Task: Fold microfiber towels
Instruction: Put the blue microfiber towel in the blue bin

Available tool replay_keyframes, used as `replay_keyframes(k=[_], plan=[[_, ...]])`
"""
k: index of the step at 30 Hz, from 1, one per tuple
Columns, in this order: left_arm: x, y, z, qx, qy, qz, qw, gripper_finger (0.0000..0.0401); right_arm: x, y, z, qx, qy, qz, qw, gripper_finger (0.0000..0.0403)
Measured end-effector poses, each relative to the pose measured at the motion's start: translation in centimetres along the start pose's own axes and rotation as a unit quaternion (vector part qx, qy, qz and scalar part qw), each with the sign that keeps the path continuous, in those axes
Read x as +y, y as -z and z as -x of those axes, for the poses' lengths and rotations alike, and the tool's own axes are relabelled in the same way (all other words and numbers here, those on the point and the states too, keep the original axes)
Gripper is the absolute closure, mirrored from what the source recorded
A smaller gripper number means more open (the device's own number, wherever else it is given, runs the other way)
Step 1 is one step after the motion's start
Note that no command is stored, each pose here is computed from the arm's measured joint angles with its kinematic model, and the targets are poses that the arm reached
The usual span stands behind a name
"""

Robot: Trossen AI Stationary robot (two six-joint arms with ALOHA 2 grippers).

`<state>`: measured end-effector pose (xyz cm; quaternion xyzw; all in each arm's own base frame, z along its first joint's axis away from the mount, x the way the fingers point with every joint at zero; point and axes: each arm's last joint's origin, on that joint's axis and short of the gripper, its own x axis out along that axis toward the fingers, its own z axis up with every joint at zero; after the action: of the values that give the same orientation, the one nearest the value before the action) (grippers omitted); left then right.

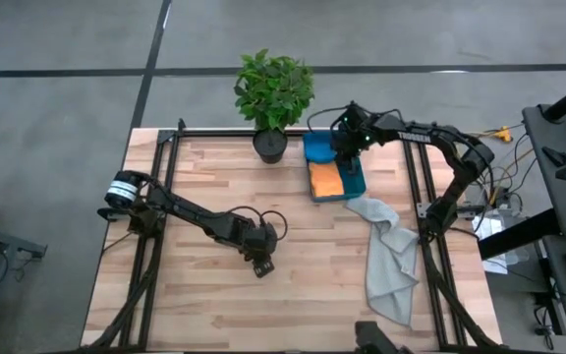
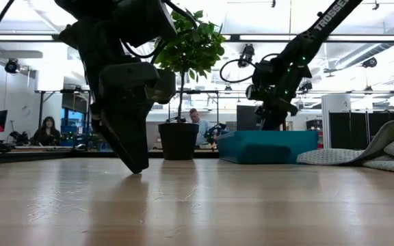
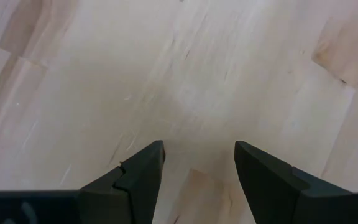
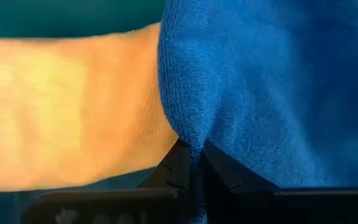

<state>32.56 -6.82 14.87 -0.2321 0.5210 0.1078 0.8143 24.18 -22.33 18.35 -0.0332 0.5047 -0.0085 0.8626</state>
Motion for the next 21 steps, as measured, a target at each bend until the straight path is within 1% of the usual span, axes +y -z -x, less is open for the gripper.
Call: replay_keyframes(k=[6,9,16,18,21], plan=[[0.0,0.0,0.0,0.006,0.007,-0.001,1.000,0.0212,-0.2,0.7,-0.4,0.035,0.047,0.001,0.998,0.0390],[-0.1,0.1,0.0,0.008,0.010,-0.002,1.000,0.0212,-0.2,0.9,-0.3,0.056,0.054,0.009,0.997,0.0390],[-0.1,0.1,0.0,0.011,0.014,-0.002,1.000,0.0212,0.3,1.4,-0.3,0.076,0.026,-0.003,0.997,0.0387],[-0.1,0.1,0.0,0.012,0.014,-0.002,1.000,0.0212,0.5,1.4,-0.3,0.071,0.007,-0.014,0.997,0.0375],[-0.2,0.1,0.0,0.012,0.015,-0.002,1.000,0.0212,0.5,1.0,0.1,0.064,-0.009,-0.040,0.997,0.0342]])
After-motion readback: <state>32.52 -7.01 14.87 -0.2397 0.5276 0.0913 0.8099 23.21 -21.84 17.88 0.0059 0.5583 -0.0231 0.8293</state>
